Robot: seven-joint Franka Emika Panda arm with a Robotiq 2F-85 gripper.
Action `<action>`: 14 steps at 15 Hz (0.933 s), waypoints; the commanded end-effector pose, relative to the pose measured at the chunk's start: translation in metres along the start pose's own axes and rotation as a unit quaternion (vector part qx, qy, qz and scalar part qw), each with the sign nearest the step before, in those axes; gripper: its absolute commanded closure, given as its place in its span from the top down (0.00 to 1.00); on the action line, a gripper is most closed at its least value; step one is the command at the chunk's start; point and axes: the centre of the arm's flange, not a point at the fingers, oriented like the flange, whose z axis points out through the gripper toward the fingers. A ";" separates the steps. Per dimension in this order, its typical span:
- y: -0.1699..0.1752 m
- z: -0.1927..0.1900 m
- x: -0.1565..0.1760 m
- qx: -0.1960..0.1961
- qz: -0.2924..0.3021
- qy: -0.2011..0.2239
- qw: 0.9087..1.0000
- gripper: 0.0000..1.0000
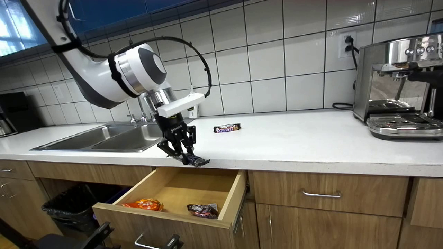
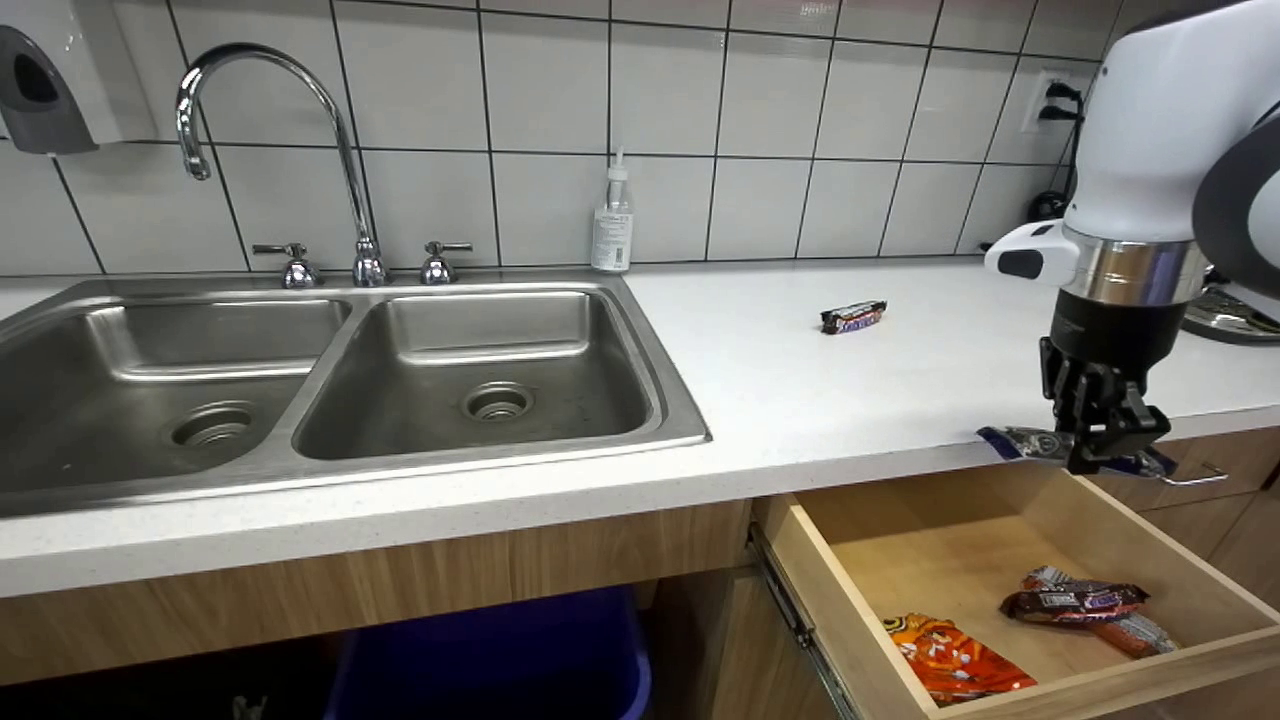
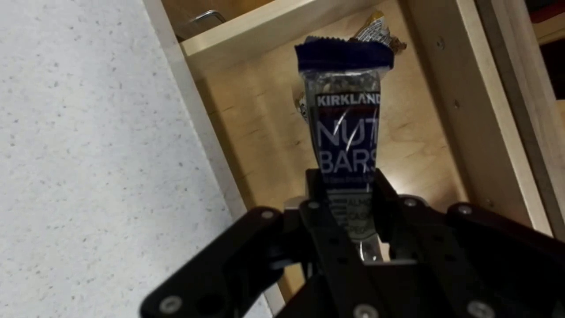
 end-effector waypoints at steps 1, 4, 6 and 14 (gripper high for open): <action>-0.010 0.001 -0.014 -0.003 -0.013 0.000 1.000 0.07; -0.011 0.010 -0.015 0.004 -0.010 -0.007 1.000 0.07; -0.010 0.015 -0.016 0.007 -0.012 -0.011 1.000 0.07; -0.006 0.038 -0.013 0.016 -0.023 -0.034 0.999 0.07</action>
